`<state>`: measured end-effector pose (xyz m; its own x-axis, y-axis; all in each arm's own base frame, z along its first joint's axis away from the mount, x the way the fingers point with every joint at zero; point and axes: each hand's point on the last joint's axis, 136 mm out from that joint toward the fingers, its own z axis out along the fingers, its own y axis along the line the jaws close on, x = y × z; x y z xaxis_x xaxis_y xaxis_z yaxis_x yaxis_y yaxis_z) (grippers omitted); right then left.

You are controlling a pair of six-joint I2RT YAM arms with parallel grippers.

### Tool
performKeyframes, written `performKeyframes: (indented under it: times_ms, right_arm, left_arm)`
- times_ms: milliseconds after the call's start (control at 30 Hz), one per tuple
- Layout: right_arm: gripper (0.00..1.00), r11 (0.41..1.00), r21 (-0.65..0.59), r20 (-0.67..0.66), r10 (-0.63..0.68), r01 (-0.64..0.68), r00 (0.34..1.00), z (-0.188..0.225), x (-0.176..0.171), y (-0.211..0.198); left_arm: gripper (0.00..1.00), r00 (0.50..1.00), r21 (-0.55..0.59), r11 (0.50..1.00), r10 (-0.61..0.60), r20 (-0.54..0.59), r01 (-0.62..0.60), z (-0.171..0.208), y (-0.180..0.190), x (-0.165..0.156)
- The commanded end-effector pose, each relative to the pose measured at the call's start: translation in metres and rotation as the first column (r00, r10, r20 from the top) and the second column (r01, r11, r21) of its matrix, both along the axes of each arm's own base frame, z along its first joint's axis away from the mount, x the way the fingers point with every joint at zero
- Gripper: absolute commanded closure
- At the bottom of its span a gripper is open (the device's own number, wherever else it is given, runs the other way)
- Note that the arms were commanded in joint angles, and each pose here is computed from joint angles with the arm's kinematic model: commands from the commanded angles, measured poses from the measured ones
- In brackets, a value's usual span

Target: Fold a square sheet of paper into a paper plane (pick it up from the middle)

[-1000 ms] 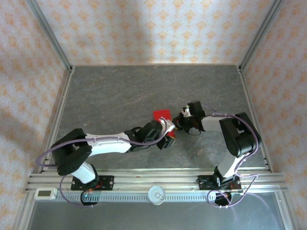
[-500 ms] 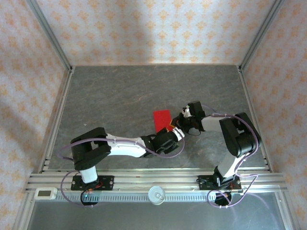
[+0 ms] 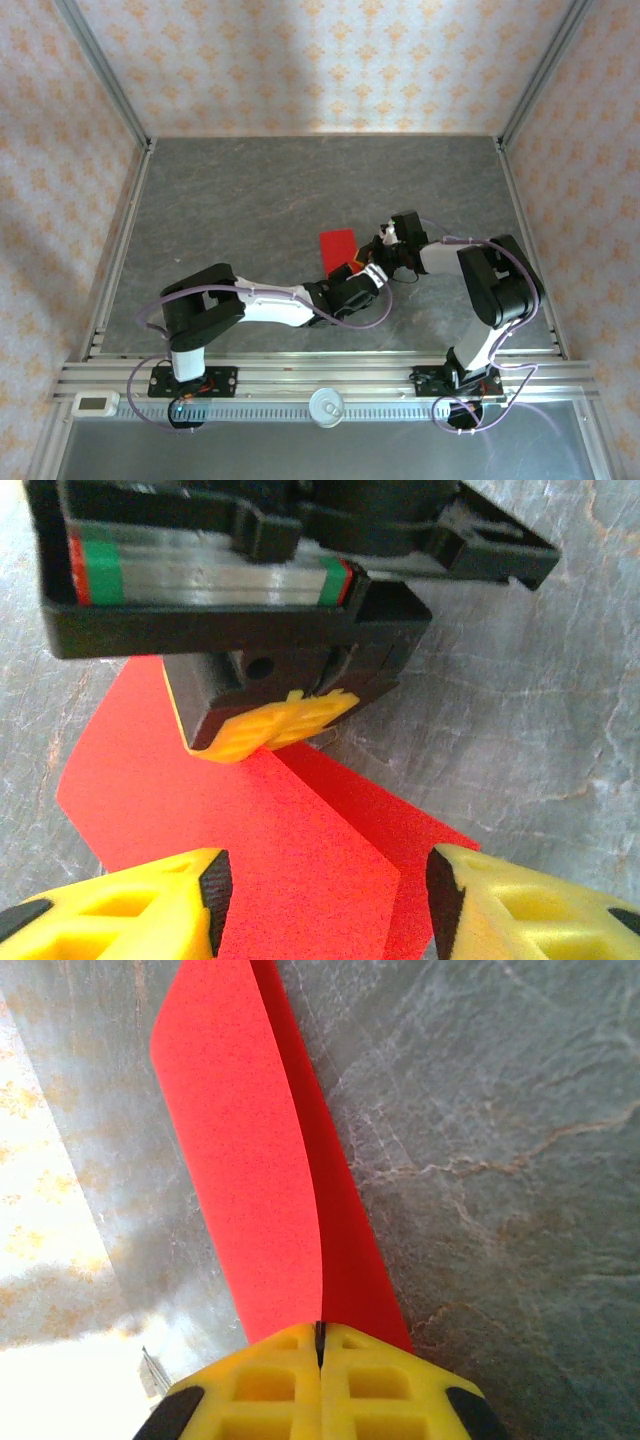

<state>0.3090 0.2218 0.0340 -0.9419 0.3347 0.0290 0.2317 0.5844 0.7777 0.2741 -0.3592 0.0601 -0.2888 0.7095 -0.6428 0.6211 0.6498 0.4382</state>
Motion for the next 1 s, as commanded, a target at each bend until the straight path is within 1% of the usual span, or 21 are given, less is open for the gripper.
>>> performKeyframes:
  times_ms: [0, 133, 400, 500, 633, 733, 800, 867, 900, 967]
  right_arm:
    - [0.94, 1.000, 0.016, 0.015, -0.007, 0.007, 1.000, 0.005, 0.001, -0.001]
    - [0.94, 1.000, 0.018, 0.017, -0.010, 0.010, 1.000, 0.006, 0.003, 0.000]
    - [0.94, 1.000, 0.019, 0.014, -0.010, 0.009, 1.000, 0.006, 0.002, 0.000]
    - [0.94, 1.000, 0.022, 0.018, -0.008, 0.008, 1.000, 0.007, 0.003, 0.000]
    - [0.93, 1.000, 0.023, 0.020, -0.009, 0.009, 1.000, 0.009, 0.004, 0.000]
    - [0.92, 1.000, 0.019, 0.028, -0.013, 0.012, 1.000, 0.011, 0.004, 0.000]
    - [0.88, 1.000, 0.002, 0.039, -0.023, 0.023, 0.999, 0.013, 0.006, -0.004]
    - [0.78, 0.998, -0.035, 0.054, -0.056, 0.058, 0.997, 0.015, 0.009, -0.014]
    - [0.75, 0.995, -0.050, 0.060, -0.078, 0.081, 0.995, 0.015, 0.011, -0.021]
    - [0.69, 0.986, -0.080, 0.079, -0.139, 0.146, 0.987, 0.017, 0.015, -0.039]
  left_arm:
    - [0.46, 0.999, 0.038, 0.999, 0.018, 0.037, -0.019, 0.003, 0.003, 0.004]
    - [0.50, 0.999, 0.056, 0.998, 0.018, 0.039, -0.021, 0.000, 0.008, 0.003]
    - [0.59, 0.999, 0.054, 0.998, 0.032, 0.042, -0.035, -0.002, 0.012, 0.003]
    - [0.69, 0.998, 0.054, 0.998, 0.035, 0.052, -0.038, 0.000, 0.014, 0.003]
    - [0.84, 0.998, 0.042, 0.998, 0.036, 0.058, -0.039, 0.002, 0.013, 0.004]
    - [0.90, 0.997, 0.020, 0.999, 0.041, 0.061, -0.043, 0.006, 0.012, 0.004]
    - [0.93, 0.998, -0.001, 0.999, 0.040, 0.055, -0.040, 0.008, 0.011, 0.004]
    - [0.95, 0.999, -0.043, 0.998, 0.038, 0.025, -0.037, 0.010, 0.010, 0.005]
    - [0.96, 0.999, -0.072, 0.997, 0.041, 0.004, -0.040, 0.011, 0.009, 0.006]
    - [0.97, 0.997, -0.161, 0.986, 0.034, -0.076, -0.046, 0.012, 0.011, 0.008]
